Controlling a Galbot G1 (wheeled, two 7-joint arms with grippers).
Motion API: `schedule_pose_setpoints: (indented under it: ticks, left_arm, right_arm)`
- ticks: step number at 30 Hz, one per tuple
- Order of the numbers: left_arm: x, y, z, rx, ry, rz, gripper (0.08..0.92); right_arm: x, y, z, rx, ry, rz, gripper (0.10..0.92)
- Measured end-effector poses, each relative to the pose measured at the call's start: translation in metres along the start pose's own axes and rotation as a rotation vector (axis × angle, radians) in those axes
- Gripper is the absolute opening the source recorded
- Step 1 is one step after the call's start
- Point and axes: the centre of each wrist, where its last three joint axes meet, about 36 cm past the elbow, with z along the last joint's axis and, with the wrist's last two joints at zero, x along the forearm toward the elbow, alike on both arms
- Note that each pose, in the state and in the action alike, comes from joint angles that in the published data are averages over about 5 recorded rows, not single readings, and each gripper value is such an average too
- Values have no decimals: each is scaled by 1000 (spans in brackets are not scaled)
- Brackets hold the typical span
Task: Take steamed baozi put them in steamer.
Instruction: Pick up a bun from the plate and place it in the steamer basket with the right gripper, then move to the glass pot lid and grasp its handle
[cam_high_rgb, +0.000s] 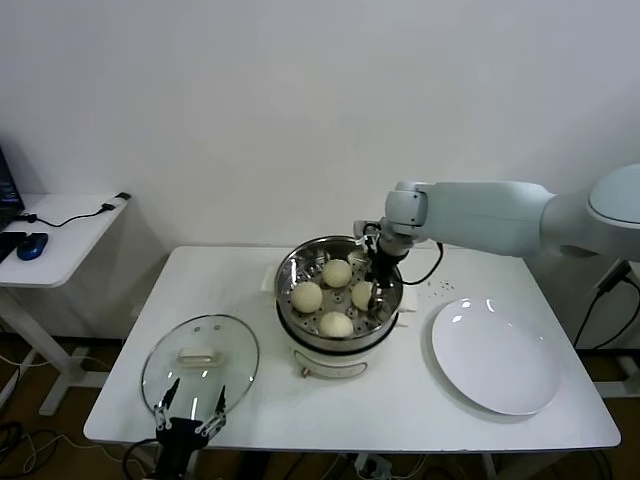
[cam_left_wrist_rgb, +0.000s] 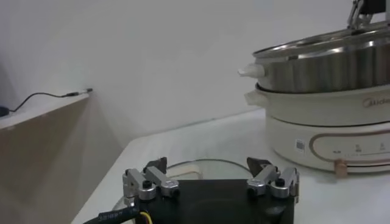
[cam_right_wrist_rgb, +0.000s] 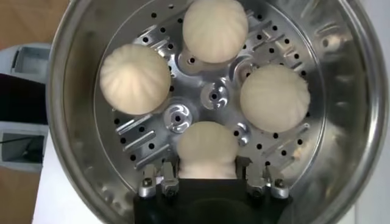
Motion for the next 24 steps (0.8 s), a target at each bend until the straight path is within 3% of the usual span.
schedule_pose_setpoints:
  ticks: [8,18,24]
  left_arm:
    - [0,0,-1,0,0,-1,823]
    - [1,0,-2,-1,-4,-1,823]
    - [2,2,-3,-8,-6,-2,823]
  right_arm:
    - [2,1,2,-15,-7,5,813]
    - [37,1,15,-33,-53,38,823]
    - [75,3,35,-40,-153,101,823]
